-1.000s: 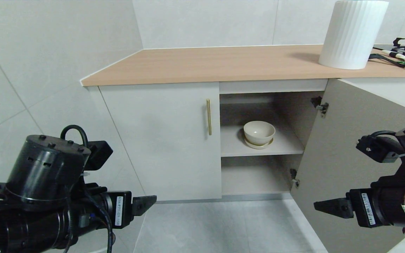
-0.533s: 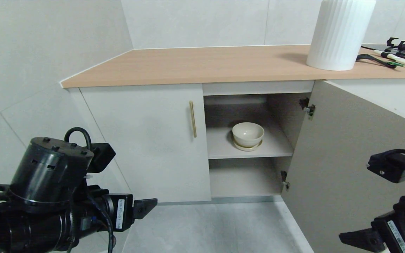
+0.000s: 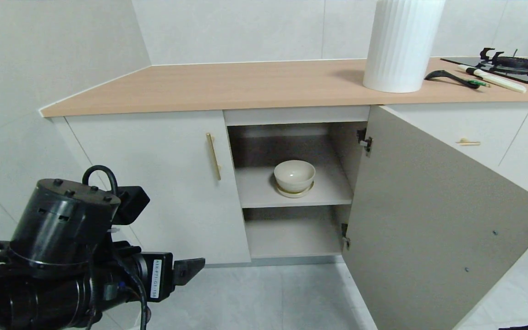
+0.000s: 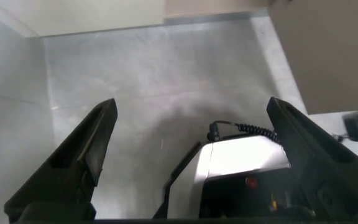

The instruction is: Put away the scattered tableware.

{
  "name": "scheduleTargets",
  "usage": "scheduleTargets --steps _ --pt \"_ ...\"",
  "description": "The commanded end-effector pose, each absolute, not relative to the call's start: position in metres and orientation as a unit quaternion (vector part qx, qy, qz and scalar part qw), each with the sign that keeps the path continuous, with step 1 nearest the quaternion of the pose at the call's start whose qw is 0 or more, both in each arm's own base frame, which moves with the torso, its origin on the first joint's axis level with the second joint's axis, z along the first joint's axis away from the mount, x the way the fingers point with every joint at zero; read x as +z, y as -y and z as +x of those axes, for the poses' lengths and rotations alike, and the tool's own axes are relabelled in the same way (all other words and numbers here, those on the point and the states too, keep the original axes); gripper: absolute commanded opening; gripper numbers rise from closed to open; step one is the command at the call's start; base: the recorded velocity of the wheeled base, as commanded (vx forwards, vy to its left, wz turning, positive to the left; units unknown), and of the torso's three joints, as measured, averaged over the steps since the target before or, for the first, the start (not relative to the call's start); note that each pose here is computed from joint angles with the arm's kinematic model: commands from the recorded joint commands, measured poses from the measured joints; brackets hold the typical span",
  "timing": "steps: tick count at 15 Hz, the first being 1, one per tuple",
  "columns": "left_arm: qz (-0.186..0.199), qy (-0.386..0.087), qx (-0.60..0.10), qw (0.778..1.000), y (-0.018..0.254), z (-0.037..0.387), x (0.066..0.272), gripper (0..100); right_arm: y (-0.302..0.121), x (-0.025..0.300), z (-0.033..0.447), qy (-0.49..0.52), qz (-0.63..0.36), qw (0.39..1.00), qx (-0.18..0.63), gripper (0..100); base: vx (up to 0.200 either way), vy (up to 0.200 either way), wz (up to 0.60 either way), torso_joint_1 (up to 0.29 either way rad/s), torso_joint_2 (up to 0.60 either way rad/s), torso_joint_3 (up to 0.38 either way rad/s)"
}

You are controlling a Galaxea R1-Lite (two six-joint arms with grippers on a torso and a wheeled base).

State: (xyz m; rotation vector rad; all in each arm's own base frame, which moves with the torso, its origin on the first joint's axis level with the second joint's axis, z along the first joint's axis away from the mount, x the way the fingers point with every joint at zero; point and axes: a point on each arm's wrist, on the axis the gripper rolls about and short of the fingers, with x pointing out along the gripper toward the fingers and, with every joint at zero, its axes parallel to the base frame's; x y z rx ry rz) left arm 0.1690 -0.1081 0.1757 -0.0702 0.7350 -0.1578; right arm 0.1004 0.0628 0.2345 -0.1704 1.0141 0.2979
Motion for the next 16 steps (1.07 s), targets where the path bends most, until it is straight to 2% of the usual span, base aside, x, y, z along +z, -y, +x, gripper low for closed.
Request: scheduleTargets --steps 1,7,16 --pt "-0.034 -0.36 -0.077 0.929 0.108 0.169 0.175 100 -0.057 0.244 0.093 -0.462 -0.075 0.872 0.143 100 0.0 0.0 0.0 0.0 0.0 0.0" --pt "-0.034 -0.36 -0.077 0.929 0.108 0.169 0.175 100 -0.046 0.242 0.103 -0.462 -0.082 0.882 0.051 100 0.0 0.0 0.0 0.0 0.0 0.0" --pt "-0.032 -0.366 -0.074 0.927 0.109 0.171 0.172 100 0.002 0.249 0.124 -0.442 -0.063 0.889 -0.102 100 0.0 0.0 0.0 0.0 0.0 0.0"
